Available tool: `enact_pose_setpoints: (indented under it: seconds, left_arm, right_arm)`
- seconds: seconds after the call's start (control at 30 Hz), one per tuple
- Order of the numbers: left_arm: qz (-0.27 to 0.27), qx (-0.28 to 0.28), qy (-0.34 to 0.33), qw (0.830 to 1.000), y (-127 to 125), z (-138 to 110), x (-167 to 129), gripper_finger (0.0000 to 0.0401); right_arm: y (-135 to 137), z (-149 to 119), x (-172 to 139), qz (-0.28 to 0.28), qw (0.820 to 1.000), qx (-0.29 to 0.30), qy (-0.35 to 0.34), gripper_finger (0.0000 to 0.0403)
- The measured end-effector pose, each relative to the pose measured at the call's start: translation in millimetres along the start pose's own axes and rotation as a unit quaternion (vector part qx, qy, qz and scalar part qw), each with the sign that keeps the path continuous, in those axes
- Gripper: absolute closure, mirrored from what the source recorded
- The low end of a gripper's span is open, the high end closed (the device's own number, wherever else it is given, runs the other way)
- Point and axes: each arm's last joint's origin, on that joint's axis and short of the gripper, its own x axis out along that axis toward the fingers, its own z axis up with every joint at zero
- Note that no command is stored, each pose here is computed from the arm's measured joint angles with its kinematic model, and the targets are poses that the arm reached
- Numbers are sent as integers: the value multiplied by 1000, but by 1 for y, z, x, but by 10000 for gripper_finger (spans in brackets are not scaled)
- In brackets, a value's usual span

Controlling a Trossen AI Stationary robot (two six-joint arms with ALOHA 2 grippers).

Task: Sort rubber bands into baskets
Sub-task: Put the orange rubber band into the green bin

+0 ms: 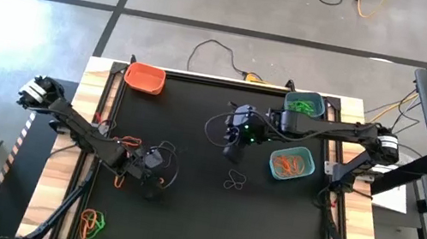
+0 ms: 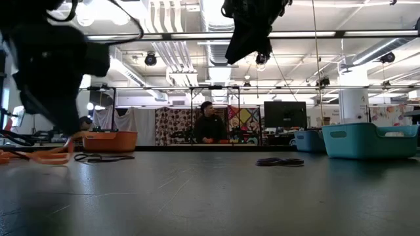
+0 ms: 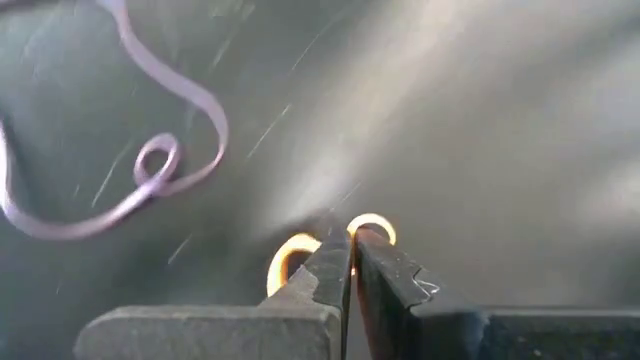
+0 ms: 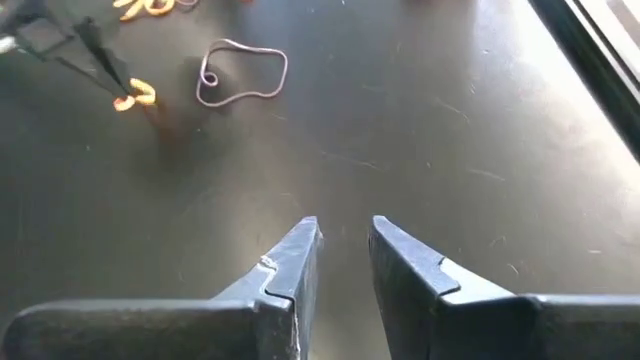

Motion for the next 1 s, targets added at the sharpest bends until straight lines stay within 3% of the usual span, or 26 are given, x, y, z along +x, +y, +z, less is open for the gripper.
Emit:
enact_pose_setpoints:
  seconds: [0.1,0.27,0.43,0.63,0.77,1.0]
  left_arm:
    - [-10,15,-18,1000,-5,12,-3,401]
    - [-16,30,-64,997,1,49,8,401]
    - [-51,34,-140,988,13,101,29,401]
    - [-83,35,-175,980,22,148,65,401]
    - [-91,46,-170,980,11,164,85,401]
    - [-62,53,-131,988,10,165,109,401]
  right_arm:
    - [-1,-1,-4,2,1000,2,5,322]
    - [9,-2,-12,50,999,-3,4,329]
    - [28,-11,-11,76,996,-26,24,323]
    - [43,-31,0,68,995,-50,50,302]
    - [37,-51,17,35,995,-55,78,281]
    - [30,-82,44,5,996,-45,75,242]
